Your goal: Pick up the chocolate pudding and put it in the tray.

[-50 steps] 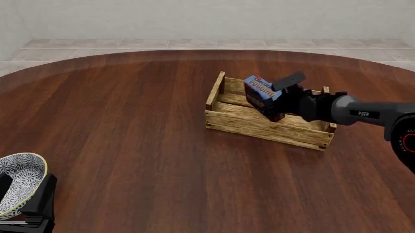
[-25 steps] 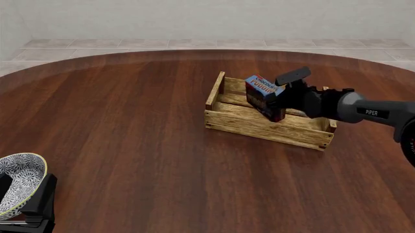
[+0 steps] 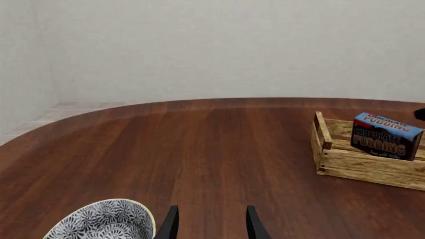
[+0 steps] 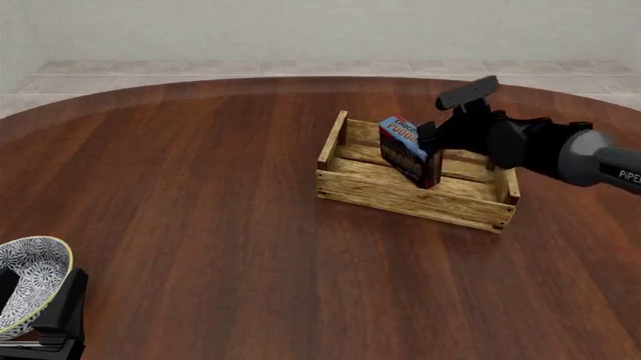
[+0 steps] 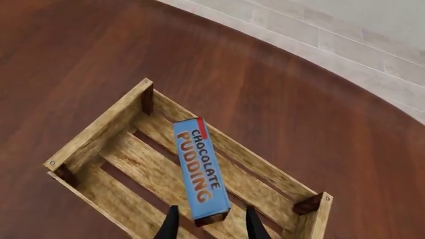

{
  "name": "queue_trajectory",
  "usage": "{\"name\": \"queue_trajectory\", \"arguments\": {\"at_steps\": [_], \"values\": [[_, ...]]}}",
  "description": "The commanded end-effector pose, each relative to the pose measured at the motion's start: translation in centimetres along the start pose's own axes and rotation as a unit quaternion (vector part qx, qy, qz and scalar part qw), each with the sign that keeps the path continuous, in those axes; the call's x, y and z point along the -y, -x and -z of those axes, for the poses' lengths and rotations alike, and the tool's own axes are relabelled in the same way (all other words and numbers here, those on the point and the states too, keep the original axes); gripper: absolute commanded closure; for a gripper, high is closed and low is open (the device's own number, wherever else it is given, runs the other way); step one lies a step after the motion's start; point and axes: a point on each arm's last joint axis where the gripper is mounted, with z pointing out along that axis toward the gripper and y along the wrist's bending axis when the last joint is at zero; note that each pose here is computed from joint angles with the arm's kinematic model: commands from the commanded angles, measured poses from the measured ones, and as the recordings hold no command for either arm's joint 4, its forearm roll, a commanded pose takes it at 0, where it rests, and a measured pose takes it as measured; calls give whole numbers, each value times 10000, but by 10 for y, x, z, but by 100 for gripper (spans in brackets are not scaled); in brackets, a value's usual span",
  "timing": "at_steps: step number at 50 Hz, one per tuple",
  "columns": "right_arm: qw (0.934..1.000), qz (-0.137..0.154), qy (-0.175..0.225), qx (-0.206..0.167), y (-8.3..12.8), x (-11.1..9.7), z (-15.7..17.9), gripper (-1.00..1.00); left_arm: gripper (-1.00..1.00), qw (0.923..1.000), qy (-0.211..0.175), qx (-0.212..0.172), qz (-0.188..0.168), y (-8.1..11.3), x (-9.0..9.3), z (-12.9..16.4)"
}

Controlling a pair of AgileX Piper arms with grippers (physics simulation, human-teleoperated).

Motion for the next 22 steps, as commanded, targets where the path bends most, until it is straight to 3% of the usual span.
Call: {"name": "queue_trajectory", "arguments": {"at_steps": [1,10,17,22], "values": [[9992,-2,61,395,28,-6,62,-100,-100,10000,0,0,0,0,0,0],[9971,-80,42,750,39,-5,129,-100,-100,10000,0,0,0,0,0,0],[9955,-164,2,929,39,-3,164,-100,-100,10000,0,0,0,0,0,0],[9932,-159,18,1154,36,-5,209,-100,-100,10000,0,0,0,0,0,0]]}}
